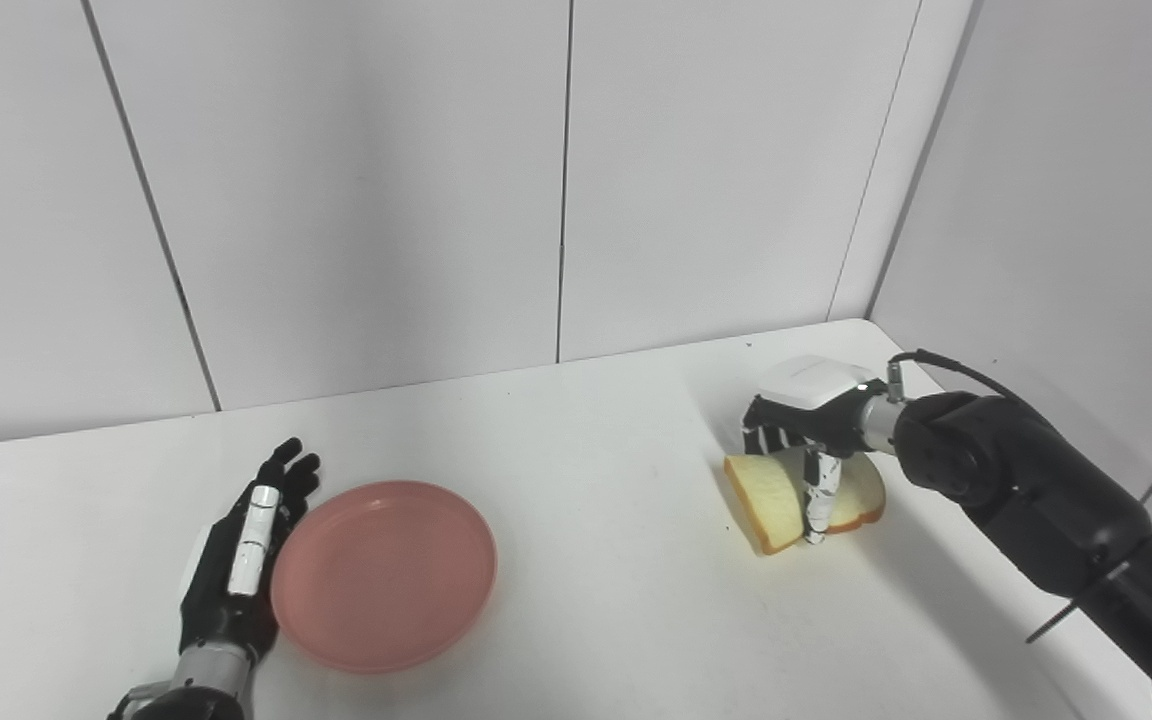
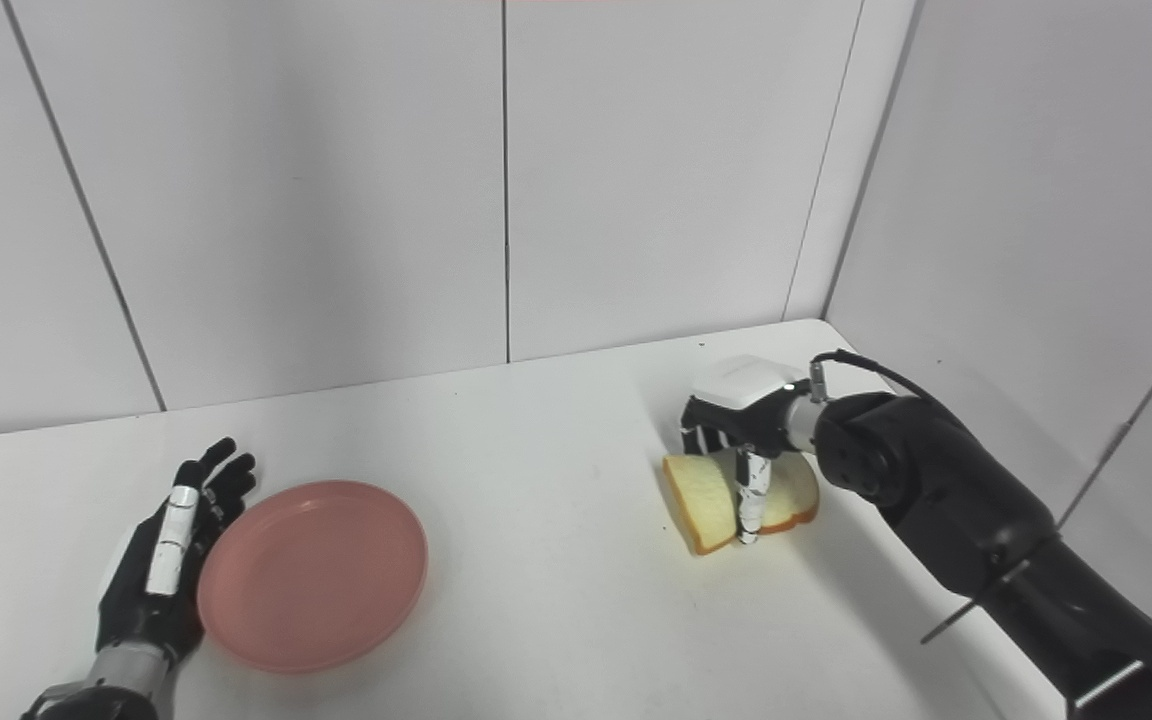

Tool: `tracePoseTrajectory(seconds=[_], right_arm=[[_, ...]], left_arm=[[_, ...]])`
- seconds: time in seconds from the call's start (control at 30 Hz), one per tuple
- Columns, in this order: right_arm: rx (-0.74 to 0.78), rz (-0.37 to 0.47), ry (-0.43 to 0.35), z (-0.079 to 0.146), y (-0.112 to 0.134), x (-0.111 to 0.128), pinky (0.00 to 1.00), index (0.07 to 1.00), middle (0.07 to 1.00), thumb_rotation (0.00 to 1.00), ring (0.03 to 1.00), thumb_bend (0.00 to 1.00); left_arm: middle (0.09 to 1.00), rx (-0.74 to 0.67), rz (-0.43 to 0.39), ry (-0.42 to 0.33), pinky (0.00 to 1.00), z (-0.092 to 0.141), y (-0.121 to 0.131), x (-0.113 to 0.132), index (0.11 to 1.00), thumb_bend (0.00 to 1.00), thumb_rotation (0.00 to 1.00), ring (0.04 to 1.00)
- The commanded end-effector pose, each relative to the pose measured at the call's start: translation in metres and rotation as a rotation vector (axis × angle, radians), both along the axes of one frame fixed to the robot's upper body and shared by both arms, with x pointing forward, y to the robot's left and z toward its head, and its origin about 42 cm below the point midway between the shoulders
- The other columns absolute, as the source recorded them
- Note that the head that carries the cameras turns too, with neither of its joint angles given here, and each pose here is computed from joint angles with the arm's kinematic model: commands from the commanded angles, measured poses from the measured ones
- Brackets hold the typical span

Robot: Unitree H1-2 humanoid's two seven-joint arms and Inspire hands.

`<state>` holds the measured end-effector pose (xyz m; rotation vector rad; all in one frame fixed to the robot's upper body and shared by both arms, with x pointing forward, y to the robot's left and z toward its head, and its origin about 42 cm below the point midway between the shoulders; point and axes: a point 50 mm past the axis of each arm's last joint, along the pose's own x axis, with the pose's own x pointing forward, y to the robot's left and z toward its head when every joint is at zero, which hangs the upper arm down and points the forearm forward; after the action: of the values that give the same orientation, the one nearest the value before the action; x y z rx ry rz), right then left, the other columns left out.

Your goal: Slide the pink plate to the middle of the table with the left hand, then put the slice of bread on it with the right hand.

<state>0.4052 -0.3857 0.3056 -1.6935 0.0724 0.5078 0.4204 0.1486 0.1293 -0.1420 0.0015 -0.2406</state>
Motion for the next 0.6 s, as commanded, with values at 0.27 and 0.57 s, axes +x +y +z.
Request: tracePoseTrajectory(seconds=[0.27,0.57], right_arm=[[0.034,0.125,-0.124,0.056,0.06,0.006,0.28,0.527,0.436,0.0,0.363,0.52],[0.104,0.231,-0.149,0.057,0.115,0.024,0.27,0.526,0.431,0.0,0.352,0.52]], left_arm=[[0.885,0.038,0.003,0.083,1.0,-0.019,-0.009,-0.007,0.861,0.78,0.85,0.918],[0.869,0.048,0.015,0.069,1.0,-0.02,-0.023,-0.008,0.843,0.78,0.85,0.907]])
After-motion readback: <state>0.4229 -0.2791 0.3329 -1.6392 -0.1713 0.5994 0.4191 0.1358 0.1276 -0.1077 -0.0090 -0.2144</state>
